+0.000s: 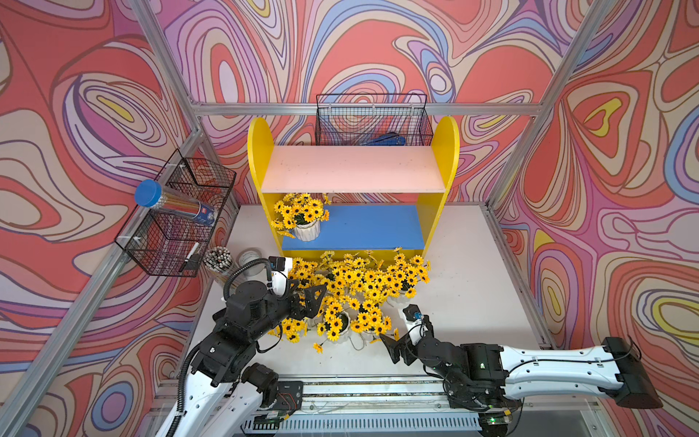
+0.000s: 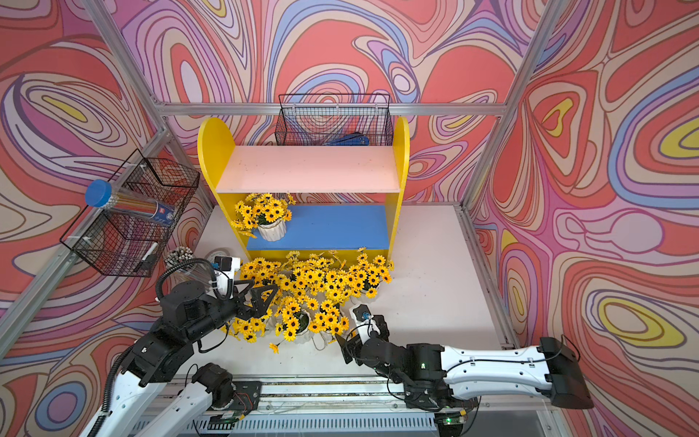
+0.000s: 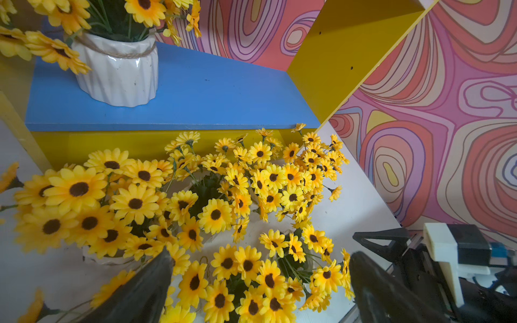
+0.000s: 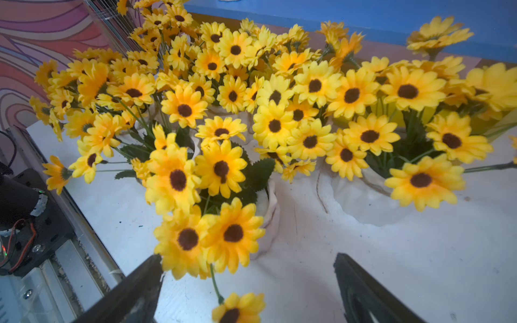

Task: Take the sunflower pots off the shelves
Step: Pick up the sunflower pot from the shelf.

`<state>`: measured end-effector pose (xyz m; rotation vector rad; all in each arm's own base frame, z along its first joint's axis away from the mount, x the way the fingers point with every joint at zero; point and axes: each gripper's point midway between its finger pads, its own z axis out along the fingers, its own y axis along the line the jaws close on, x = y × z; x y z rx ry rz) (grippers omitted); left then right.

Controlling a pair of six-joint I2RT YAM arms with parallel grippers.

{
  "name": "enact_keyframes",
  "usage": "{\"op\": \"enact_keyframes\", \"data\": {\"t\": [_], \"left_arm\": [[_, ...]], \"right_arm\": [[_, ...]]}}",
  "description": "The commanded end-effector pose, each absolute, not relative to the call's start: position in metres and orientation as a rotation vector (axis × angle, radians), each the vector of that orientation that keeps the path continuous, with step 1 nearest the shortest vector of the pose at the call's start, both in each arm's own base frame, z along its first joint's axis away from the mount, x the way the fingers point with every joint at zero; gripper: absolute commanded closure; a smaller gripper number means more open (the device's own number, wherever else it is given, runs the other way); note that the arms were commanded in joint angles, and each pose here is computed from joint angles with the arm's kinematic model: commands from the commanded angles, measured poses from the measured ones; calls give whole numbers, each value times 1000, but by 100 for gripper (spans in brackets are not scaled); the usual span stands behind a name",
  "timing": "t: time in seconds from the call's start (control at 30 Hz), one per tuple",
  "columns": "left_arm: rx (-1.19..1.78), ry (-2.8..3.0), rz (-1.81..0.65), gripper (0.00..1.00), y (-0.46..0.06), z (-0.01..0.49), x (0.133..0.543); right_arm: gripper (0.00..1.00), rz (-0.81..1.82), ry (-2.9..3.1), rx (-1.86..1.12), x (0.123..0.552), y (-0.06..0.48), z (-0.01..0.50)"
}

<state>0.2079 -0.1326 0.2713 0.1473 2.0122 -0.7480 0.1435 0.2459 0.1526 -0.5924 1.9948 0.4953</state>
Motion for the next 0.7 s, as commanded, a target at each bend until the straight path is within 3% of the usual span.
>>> {"op": "enact_keyframes", "data": {"t": [0.0, 0.67], "left_arm": [[176, 1985, -721, 0, -129, 285, 204], [130, 2008, -499, 0, -90, 277, 189]], "right_arm": [[2, 485, 1987, -650, 138, 238, 170], [2, 397, 1640, -661, 172, 279, 303]]}}
